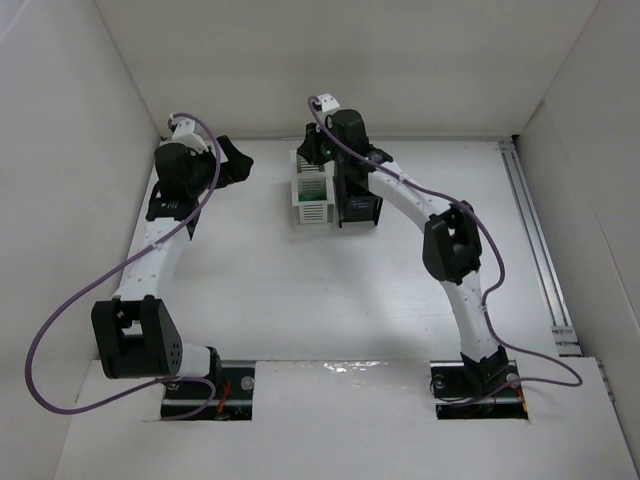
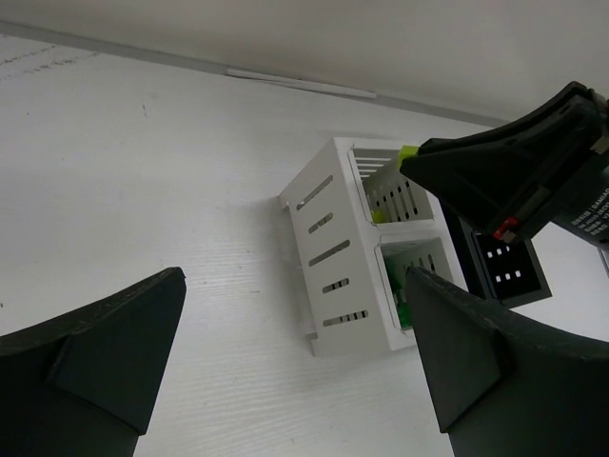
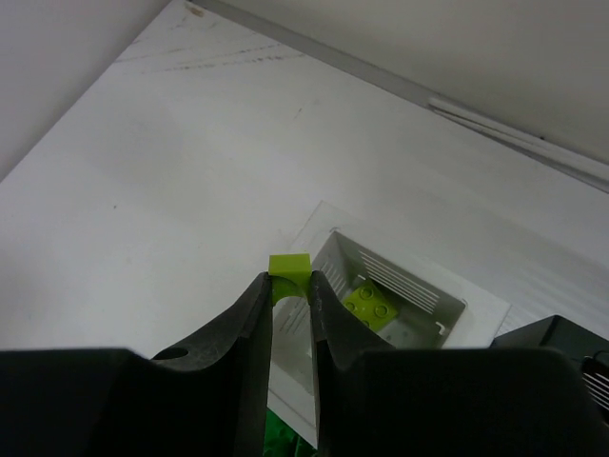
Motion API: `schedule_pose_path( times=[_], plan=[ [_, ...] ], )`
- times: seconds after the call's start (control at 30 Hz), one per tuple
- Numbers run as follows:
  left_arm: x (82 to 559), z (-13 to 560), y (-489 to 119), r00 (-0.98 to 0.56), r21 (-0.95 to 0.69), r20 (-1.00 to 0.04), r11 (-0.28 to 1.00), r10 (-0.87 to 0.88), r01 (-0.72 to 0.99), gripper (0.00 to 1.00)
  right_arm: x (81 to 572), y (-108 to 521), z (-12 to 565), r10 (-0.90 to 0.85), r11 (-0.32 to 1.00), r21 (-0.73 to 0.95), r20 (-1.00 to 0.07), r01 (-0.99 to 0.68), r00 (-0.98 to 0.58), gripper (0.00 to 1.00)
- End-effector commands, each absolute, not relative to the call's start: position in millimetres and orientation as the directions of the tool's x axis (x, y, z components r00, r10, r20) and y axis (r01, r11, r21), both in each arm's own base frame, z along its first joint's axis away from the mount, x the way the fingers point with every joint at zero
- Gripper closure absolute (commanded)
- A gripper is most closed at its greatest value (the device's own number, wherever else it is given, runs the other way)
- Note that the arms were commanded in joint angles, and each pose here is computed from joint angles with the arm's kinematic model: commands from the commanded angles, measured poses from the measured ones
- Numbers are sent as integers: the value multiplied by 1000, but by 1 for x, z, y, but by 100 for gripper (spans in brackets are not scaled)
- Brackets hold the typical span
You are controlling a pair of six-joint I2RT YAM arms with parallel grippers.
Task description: Sort the legos into containers by color
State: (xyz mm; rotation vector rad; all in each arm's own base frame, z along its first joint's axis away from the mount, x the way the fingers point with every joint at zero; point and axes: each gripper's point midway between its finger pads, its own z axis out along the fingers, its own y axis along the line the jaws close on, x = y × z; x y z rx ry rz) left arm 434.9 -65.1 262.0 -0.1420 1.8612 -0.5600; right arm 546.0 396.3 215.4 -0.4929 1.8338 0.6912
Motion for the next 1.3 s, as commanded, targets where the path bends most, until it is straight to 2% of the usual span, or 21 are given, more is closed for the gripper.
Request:
schedule_pose_path(
  times=[0.0, 0.07, 0.17, 0.4, 0.43, 0.57, 0.73, 0.77, 0.83, 0.87, 0.93, 0.97, 1.0, 1.07, 1.1, 1.17, 1.2, 1.27],
  plan=[
    [434, 290, -70, -298, -444, -878, 868, -373, 223, 0, 554, 394, 225, 28, 758, 243, -939, -606, -342, 100],
    [435, 292, -70, -290, -442, -881, 868, -373, 227, 0, 554, 392, 222, 23, 766, 242, -936, -595, -351, 100],
    [437, 288, -70, -300, -452, -874, 864, -381, 220, 0, 553, 389, 213, 12, 775, 242, -929, -584, -370, 85],
    [439, 287, -71, -303, -460, -870, 861, -389, 217, 0, 549, 389, 215, 12, 771, 254, -923, -584, -385, 63],
    [440, 292, -71, -293, -458, -873, 861, -389, 222, 0, 548, 388, 210, 8, 772, 255, -920, -582, -392, 55],
    [440, 290, -69, -297, -458, -871, 864, -390, 209, 0, 545, 386, 218, 9, 772, 254, -921, -583, -390, 47],
    [438, 296, -83, -290, -405, -899, 876, -329, 261, 0, 521, 381, 277, 22, 720, 203, -962, -664, -271, 47],
    [438, 297, -86, -285, -378, -910, 888, -303, 262, 0, 511, 366, 322, 61, 719, 179, -979, -672, -195, 47],
    [434, 300, -98, -281, -322, -928, 906, -244, 275, 0, 506, 342, 363, 114, 743, 148, -989, -652, -95, 47],
    [432, 306, -102, -262, -285, -942, 914, -211, 289, 0, 499, 335, 359, 111, 753, 150, -989, -641, -100, 47],
    [431, 306, -110, -257, -269, -946, 920, -197, 286, 0, 487, 290, 394, 158, 799, 162, -986, -580, -58, 47],
    [429, 301, -113, -273, -269, -943, 922, -192, 279, 0, 493, 280, 372, 139, 820, 169, -986, -547, -96, 47],
    [427, 297, -115, -285, -250, -944, 926, -168, 282, 0, 482, 262, 388, 160, 827, 176, -984, -534, -76, 47],
    [427, 299, -122, -312, -242, -938, 927, -149, 286, 0, 481, 224, 379, 168, 875, 188, -982, -447, -84, 47],
    [429, 296, -122, -320, -229, -938, 930, -132, 288, 0, 477, 209, 349, 148, 894, 191, -980, -405, -135, 47],
    [429, 294, -120, -326, -234, -934, 939, -144, 254, 0, 461, 180, 352, 157, 912, 190, -980, -364, -120, 46],
    [430, 294, -117, -326, -238, -933, 942, -154, 237, 0, 460, 154, 324, 148, 938, 189, -976, -291, -159, 46],
    [428, 291, -114, -318, -254, -931, 944, -179, 213, 0, 449, 126, 314, 143, 953, 180, -976, -242, -163, 46]
  ],
)
